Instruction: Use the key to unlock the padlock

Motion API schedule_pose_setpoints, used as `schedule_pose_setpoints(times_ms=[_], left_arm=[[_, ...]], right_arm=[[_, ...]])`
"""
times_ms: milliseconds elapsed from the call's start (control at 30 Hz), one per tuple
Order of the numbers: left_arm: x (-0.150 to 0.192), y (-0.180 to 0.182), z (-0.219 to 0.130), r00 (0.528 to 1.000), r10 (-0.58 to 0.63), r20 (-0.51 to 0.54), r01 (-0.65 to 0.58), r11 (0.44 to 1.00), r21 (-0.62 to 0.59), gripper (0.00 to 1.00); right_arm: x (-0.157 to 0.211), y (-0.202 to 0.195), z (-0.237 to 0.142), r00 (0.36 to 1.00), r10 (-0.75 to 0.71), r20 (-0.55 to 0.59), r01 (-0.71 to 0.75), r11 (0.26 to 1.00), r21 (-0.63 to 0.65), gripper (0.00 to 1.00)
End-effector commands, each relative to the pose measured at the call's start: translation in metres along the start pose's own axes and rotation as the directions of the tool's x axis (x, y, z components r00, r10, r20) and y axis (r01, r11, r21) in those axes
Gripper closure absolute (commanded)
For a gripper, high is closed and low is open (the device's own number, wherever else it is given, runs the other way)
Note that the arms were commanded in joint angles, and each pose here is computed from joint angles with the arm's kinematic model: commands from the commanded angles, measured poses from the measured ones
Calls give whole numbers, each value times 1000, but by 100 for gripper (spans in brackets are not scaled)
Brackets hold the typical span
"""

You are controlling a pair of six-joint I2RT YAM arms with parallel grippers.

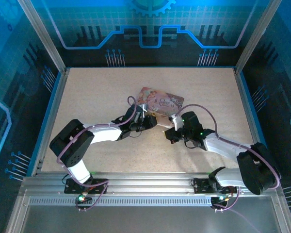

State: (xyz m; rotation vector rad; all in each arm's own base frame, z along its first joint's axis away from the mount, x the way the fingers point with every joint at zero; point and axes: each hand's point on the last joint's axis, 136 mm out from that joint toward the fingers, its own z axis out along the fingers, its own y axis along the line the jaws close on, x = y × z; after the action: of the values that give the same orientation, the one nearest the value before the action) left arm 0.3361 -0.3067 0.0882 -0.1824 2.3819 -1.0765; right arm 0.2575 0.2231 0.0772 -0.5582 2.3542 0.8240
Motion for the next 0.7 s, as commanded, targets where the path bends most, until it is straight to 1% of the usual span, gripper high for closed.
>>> schedule_pose_setpoints(times_ms=[0, 133, 300, 333, 667], left_arm=[[-16, -42, -14, 999, -25, 34, 21, 994, 111, 89], [-16, -45, -15, 999, -42, 32, 39, 993, 110, 92], [-15, -47, -15, 998, -57, 28, 54, 993, 104, 94], [-15, -48, -15, 998, -62, 26, 59, 993, 105, 94], [-13, -50, -16, 994, -106, -11, 107, 991, 78, 95]], right_arm=[[-6, 0, 11, 998, -55, 30, 55, 998, 14, 100], [-10, 1, 20, 996, -79, 41, 78, 997, 22, 100], [-17, -1, 25, 993, -96, 63, 94, 995, 36, 100], [-24, 1, 26, 990, -108, 87, 106, 994, 31, 100], [-37, -3, 28, 977, -182, 108, 176, 983, 59, 100]])
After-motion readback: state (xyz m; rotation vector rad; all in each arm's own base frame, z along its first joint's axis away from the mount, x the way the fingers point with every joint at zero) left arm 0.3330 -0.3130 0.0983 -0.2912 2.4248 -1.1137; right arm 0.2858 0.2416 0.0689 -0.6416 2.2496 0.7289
